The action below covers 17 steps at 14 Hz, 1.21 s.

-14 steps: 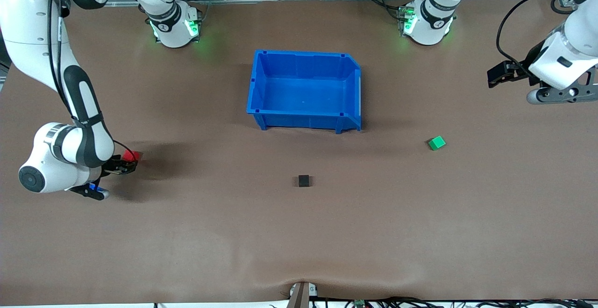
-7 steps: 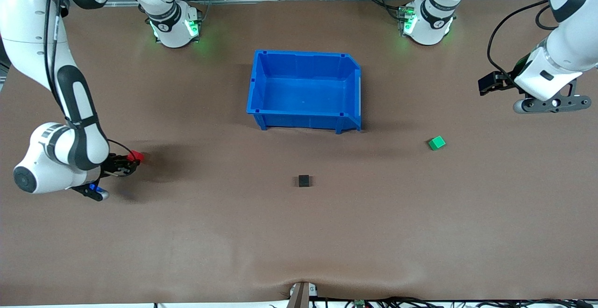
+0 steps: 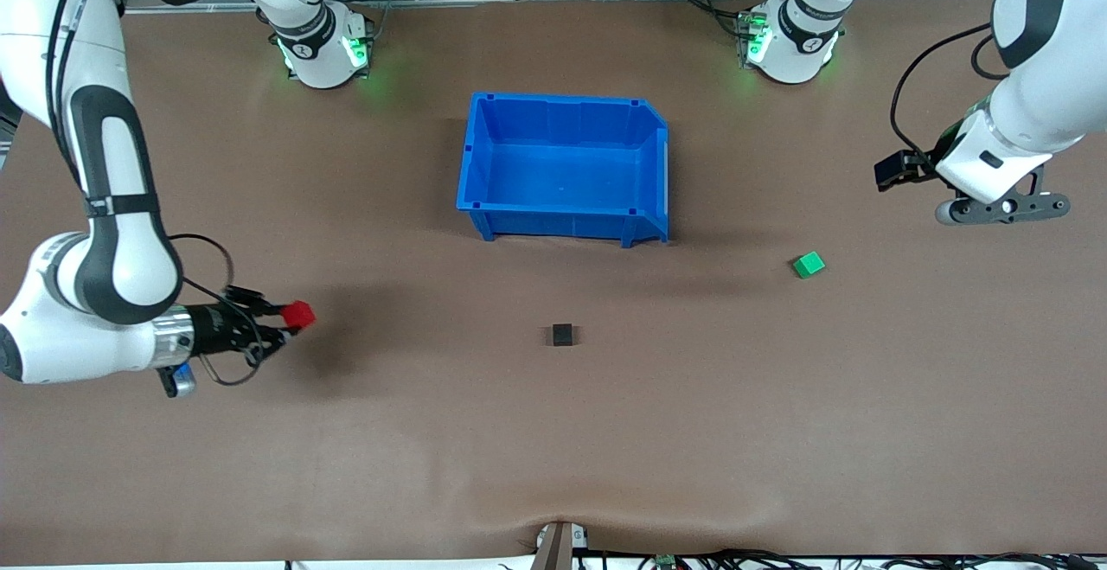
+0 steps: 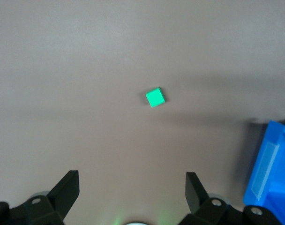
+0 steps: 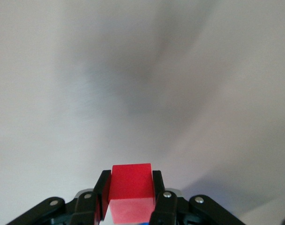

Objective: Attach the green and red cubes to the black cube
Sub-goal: 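Grasp the red cube with the right gripper while the left gripper approaches green, then carry the red cube with the right gripper and set it against the black cube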

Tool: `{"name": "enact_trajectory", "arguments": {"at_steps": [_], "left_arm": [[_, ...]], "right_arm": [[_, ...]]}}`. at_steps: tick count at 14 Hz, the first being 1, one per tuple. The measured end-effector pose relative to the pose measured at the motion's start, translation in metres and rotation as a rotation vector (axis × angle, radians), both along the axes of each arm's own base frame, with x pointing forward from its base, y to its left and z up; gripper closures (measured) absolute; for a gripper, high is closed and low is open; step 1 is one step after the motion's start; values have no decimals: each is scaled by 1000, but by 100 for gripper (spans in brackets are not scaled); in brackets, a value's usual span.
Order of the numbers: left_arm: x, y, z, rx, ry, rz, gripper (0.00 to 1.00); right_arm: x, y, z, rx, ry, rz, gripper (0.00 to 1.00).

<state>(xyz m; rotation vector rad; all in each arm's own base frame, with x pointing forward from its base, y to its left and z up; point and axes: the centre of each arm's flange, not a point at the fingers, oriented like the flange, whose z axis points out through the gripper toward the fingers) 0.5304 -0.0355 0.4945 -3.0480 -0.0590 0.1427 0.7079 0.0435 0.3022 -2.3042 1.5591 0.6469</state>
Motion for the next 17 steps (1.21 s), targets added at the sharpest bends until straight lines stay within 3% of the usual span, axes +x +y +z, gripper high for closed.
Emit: {"name": "enact_trajectory", "arguments": {"at_steps": [4, 8, 12, 17], "left_arm": [[7, 34, -78, -19, -54, 94, 0], [20, 4, -145, -33, -37, 210, 0], [26, -23, -197, -42, -26, 266, 0], [14, -18, -249, -42, -14, 364, 0]], "right_arm": [[19, 102, 2, -70, -60, -334, 60], [12, 191, -41, -74, -92, -472, 60], [-19, 293, -86, -76, -65, -491, 60], [-32, 317, -97, -87, -45, -453, 60]]}}
